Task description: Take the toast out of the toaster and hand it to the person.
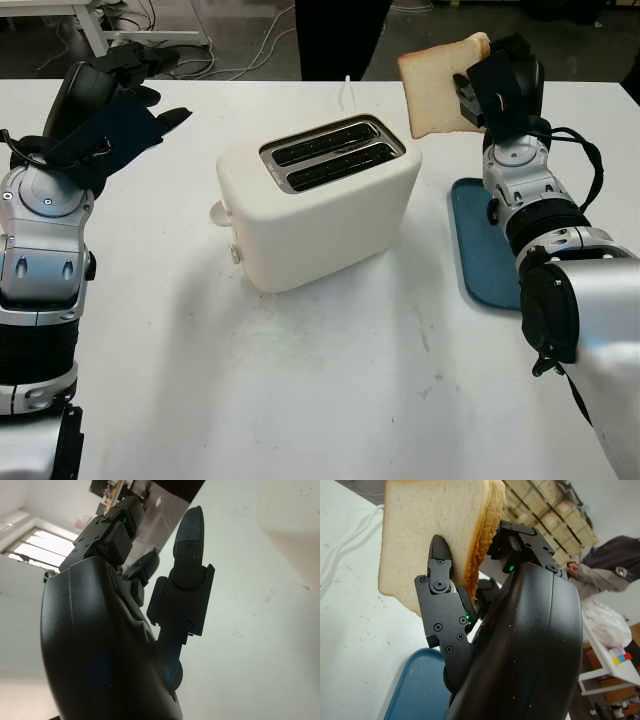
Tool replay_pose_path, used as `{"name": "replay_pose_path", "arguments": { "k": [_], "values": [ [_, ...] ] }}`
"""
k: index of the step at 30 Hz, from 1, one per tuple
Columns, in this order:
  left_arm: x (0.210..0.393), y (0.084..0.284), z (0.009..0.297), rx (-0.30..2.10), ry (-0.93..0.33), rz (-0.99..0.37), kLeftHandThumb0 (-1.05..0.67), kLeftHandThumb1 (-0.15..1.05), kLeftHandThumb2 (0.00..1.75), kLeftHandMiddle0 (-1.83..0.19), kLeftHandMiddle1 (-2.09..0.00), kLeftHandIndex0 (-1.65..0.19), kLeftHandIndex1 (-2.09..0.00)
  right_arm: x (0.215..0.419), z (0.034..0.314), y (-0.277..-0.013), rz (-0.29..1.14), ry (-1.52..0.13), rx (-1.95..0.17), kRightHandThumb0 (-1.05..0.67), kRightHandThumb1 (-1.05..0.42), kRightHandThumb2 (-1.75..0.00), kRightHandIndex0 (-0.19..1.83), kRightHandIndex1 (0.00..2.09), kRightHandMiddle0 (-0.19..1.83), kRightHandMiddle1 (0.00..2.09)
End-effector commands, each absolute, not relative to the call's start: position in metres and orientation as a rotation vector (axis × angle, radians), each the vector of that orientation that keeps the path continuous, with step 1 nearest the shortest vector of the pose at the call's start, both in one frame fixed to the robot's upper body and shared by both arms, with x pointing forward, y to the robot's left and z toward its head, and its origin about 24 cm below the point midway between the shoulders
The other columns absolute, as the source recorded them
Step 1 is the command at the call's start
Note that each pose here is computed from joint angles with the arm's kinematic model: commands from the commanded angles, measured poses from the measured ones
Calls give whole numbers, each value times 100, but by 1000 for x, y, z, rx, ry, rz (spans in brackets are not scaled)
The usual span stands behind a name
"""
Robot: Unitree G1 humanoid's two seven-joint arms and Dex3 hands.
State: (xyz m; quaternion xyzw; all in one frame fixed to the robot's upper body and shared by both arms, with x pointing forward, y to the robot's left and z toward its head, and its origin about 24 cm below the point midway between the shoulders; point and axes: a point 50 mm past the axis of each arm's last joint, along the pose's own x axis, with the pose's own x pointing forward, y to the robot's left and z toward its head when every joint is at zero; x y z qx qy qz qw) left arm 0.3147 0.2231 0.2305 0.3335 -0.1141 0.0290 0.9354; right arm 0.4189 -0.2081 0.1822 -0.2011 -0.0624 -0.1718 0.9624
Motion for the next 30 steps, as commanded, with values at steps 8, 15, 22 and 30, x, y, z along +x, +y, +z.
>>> {"name": "replay_pose_path", "arguments": {
  "k": [8, 15, 22, 30],
  "values": [
    [313, 223, 233, 682, -240, 67, -39, 92, 18, -29, -76, -50, -18, 419, 181, -207, -347, -123, -391, -22, -92, -37, 67, 175, 37, 175],
    [312, 223, 233, 682, -232, 68, -40, 92, 19, -27, -76, -50, -17, 420, 182, -206, -345, -114, -396, -22, -92, -36, 65, 175, 37, 175],
    [312, 223, 233, 699, -240, 67, -41, 92, 19, -29, -76, -51, -16, 419, 183, -207, -340, -130, -407, -21, -92, -37, 66, 175, 37, 175],
    [313, 222, 232, 681, -232, 68, -39, 92, 18, -29, -76, -51, -15, 419, 182, -206, -344, -120, -389, -21, -92, -35, 68, 175, 40, 175]
  ]
}}
